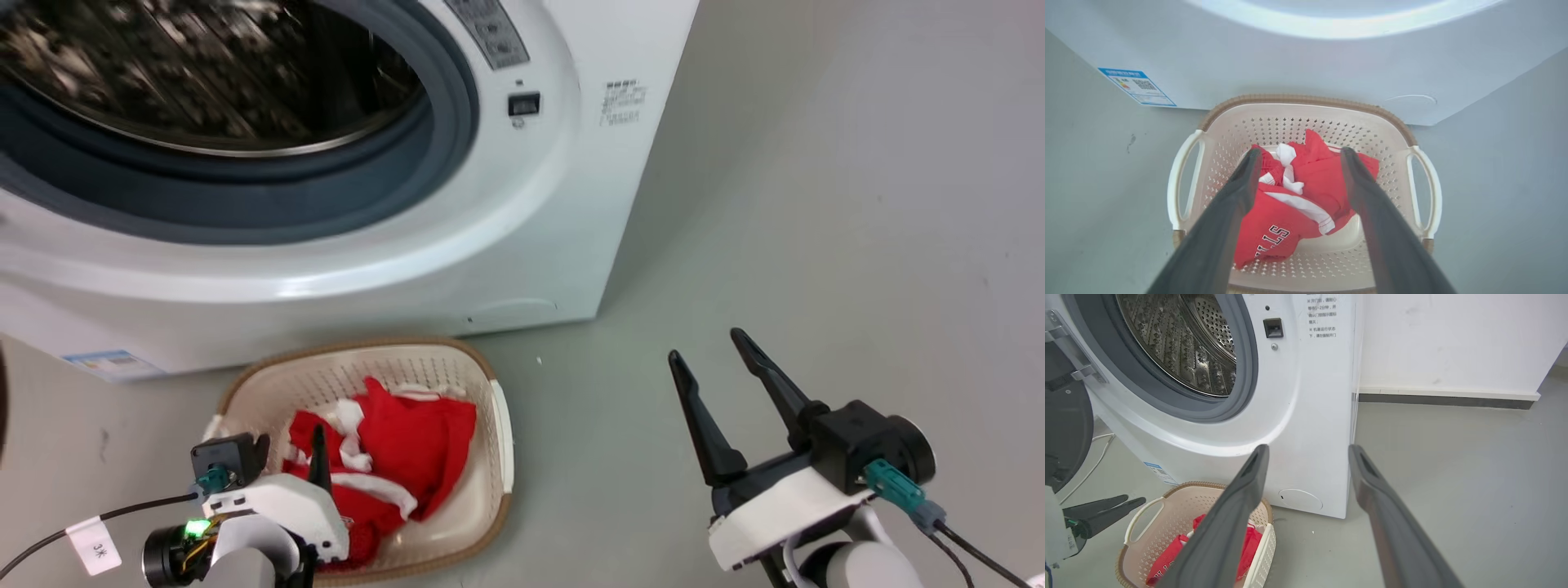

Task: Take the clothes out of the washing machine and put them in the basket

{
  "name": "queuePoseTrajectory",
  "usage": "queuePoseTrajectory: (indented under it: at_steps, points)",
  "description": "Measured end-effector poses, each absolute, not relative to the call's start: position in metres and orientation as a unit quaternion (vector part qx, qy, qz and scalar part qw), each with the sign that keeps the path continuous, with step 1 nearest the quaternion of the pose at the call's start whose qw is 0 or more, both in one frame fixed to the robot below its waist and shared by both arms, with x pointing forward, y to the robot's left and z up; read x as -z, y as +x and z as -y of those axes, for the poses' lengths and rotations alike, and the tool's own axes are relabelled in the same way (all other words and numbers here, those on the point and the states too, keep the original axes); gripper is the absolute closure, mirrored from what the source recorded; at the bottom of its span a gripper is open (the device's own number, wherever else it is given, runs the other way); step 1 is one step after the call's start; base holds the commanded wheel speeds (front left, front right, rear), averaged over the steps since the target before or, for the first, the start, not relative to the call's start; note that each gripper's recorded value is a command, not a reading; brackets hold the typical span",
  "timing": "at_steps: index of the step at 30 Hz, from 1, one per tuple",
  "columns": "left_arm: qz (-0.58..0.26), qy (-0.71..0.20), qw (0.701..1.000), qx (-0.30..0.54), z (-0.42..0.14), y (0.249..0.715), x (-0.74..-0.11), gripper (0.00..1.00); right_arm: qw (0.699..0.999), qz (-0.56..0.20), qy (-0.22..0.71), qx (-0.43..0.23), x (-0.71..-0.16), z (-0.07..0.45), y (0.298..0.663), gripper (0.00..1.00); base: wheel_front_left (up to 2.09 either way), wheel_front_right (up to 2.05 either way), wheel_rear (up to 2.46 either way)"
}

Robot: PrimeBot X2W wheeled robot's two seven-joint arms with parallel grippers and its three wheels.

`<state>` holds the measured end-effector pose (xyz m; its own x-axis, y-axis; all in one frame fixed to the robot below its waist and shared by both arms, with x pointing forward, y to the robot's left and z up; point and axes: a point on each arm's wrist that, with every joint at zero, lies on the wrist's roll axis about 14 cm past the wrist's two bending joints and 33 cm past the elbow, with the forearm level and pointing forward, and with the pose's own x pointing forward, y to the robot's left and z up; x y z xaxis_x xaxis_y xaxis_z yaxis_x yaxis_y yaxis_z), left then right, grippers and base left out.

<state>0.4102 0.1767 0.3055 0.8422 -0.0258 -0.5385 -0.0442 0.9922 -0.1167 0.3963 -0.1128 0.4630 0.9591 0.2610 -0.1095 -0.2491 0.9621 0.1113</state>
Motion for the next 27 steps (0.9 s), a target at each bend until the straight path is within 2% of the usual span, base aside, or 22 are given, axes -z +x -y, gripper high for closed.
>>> queuePoseTrajectory:
  at_steps: [9, 17, 27]
  points:
    - [-0.101, -0.044, 0.994, 0.013, -0.177, 0.429, -0.421, 0.0, 0.991, -0.021, 0.033, -0.129, -0.5, 0.114, 0.374, 0.0, 0.0, 0.0, 0.0]
    - [0.021, -0.023, 0.999, 0.022, -0.175, 0.406, -0.498, 0.0, 0.991, -0.005, 0.029, -0.132, -0.514, 0.113, 0.356, 0.0, 0.0, 0.0, 0.0]
    - [0.079, -0.018, 0.996, 0.027, -0.165, 0.363, -0.532, 0.0, 0.992, 0.008, 0.02, -0.128, -0.524, 0.117, 0.343, 0.0, 0.0, 0.0, 0.0]
